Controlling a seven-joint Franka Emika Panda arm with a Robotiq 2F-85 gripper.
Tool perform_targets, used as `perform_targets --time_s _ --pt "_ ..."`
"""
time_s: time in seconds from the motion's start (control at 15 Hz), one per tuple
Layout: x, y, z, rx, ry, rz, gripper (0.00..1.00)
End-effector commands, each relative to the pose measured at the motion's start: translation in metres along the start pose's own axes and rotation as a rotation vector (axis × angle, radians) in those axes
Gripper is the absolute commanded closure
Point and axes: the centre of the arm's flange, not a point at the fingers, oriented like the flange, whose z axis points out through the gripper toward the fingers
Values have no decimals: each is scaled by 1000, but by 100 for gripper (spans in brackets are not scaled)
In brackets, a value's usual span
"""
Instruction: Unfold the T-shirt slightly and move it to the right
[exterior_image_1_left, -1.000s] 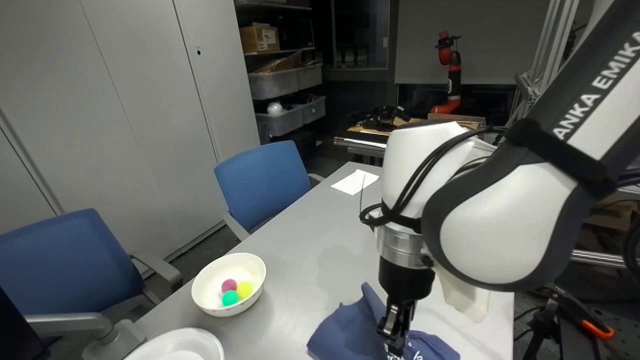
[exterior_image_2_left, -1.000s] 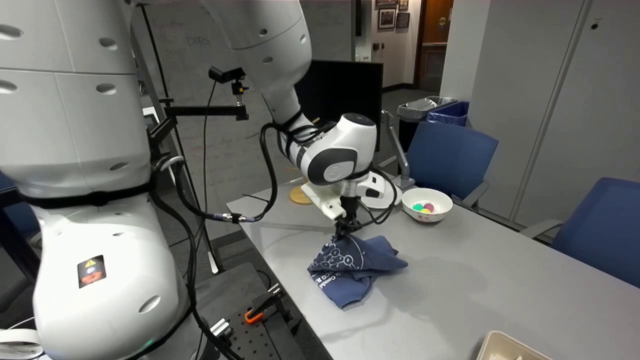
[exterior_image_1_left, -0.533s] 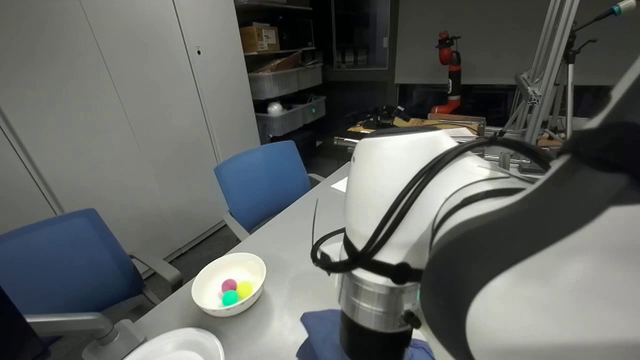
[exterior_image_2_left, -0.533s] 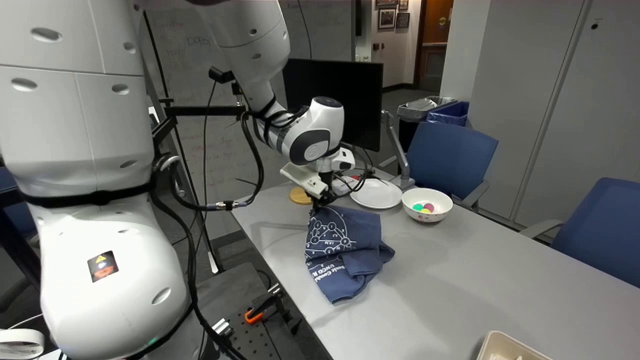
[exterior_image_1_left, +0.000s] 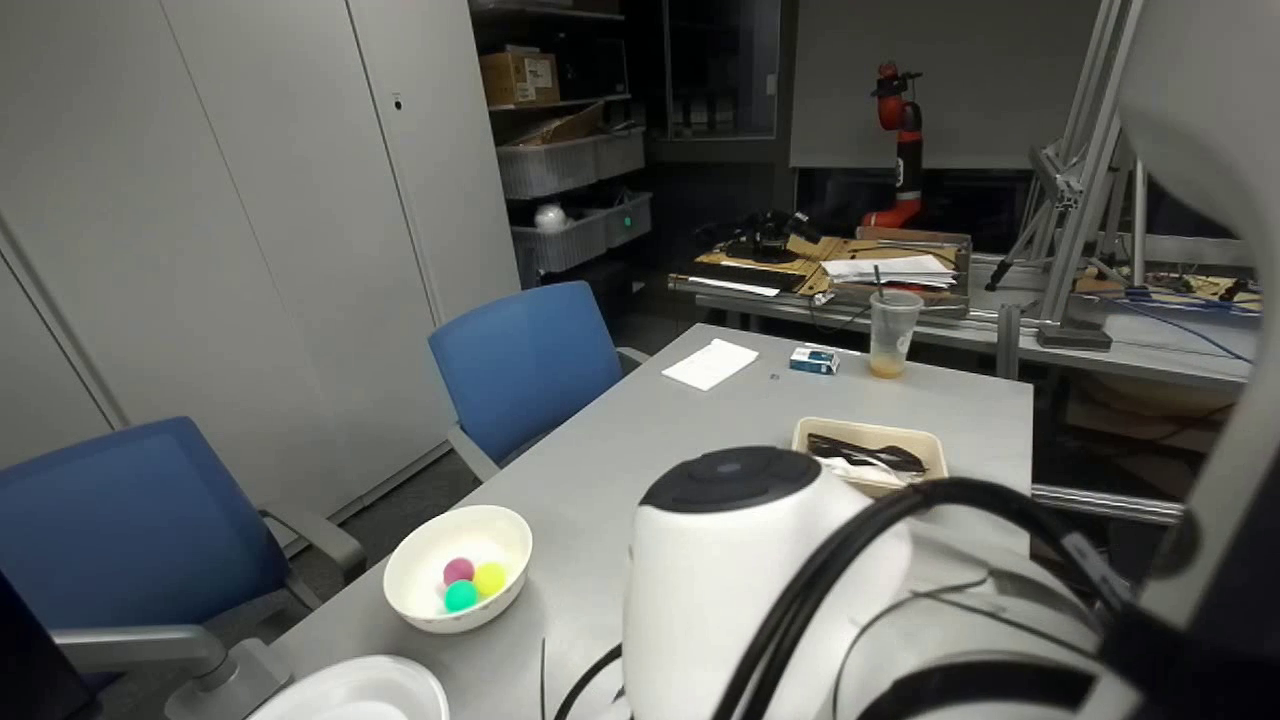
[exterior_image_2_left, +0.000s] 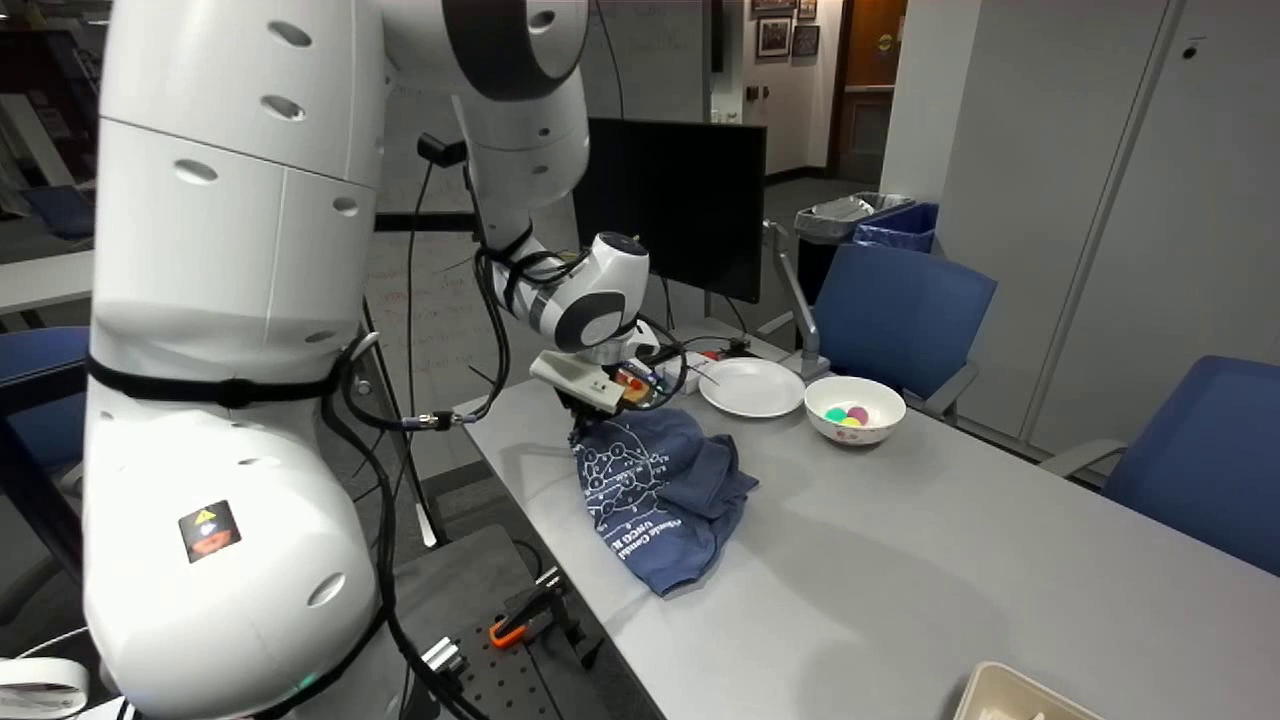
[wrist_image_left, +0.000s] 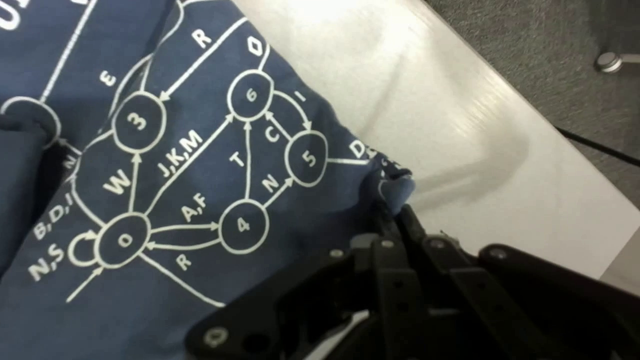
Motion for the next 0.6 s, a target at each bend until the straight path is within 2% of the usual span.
perform_targets --time_s 0.0,0.33,0.4,0.47,0.53 --pt "16 -5 27 47 -21 -76 99" --pt "19 -12 46 80 -52 -115 98" --pt "19 -13 48 89 -61 -117 70" --pt "19 -13 49 98 -65 -116 68" --pt "19 -13 50 111 -70 -113 62"
